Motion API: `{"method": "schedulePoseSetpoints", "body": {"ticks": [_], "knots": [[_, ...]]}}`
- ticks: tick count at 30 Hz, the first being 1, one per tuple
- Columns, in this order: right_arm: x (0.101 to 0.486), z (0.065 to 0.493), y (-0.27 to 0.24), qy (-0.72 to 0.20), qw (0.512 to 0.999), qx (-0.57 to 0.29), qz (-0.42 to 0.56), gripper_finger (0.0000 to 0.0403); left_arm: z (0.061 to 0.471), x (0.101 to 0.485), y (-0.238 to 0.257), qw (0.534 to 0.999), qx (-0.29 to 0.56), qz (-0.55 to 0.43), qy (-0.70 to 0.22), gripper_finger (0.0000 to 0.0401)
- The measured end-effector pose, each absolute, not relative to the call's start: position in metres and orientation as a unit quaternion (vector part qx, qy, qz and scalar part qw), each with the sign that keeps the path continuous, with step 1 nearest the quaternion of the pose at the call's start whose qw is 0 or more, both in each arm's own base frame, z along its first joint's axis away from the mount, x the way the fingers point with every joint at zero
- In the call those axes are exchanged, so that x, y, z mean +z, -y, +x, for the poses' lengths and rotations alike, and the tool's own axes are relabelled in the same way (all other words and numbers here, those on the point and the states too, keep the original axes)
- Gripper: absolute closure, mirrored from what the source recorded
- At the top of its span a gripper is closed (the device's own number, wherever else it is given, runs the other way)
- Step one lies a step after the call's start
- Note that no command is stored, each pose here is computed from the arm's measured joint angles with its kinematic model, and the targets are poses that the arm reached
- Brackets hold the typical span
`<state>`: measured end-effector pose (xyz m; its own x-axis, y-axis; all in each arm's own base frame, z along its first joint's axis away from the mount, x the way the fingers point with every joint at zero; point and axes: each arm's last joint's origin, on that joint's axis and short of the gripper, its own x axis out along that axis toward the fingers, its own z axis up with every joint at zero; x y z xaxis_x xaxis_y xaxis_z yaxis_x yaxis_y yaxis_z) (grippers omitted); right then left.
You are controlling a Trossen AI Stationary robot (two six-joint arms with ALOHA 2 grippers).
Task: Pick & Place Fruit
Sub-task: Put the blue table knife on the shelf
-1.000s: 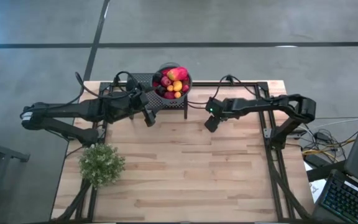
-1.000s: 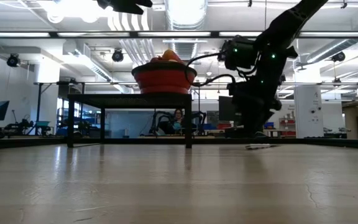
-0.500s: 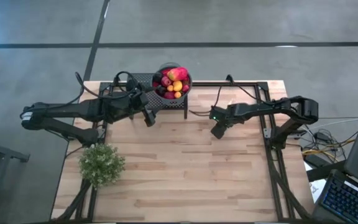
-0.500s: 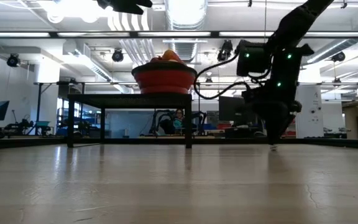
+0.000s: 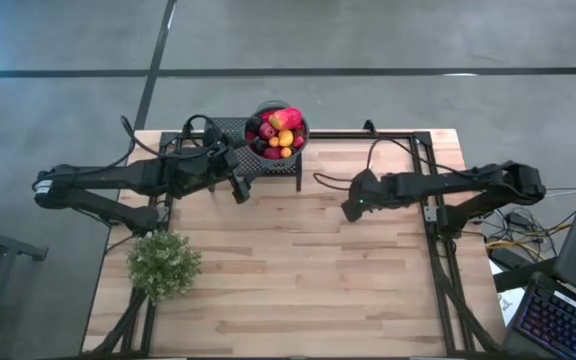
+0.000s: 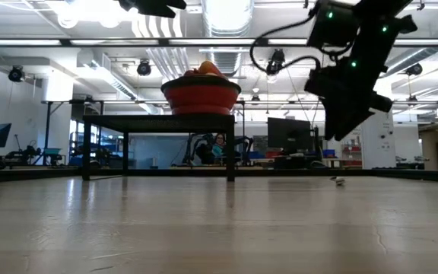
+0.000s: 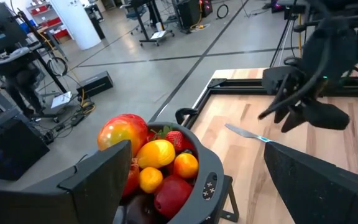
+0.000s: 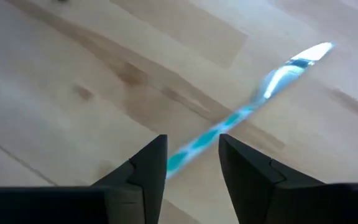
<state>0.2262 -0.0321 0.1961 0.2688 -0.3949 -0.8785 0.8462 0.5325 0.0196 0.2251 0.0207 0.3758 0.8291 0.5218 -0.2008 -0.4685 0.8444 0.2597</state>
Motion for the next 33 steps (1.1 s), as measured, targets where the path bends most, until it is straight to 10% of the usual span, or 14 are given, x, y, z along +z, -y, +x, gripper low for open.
{"method": "schedulePoseSetpoints", "body": {"ticks": [21, 33], "knots": [[0.149, 0.245, 0.014, -0.347, 0.671, -0.559, 0.341, 0.0196, 0.225, 0.374, -0.021, 0.948, 0.257, 0.118, -0.148, 0.003], [0.115, 0.254, 0.014, -0.369, 0.641, -0.586, 0.332, 0.0228, 0.223, 0.37, -0.021, 0.945, 0.254, 0.123, -0.166, 0.003]]}}
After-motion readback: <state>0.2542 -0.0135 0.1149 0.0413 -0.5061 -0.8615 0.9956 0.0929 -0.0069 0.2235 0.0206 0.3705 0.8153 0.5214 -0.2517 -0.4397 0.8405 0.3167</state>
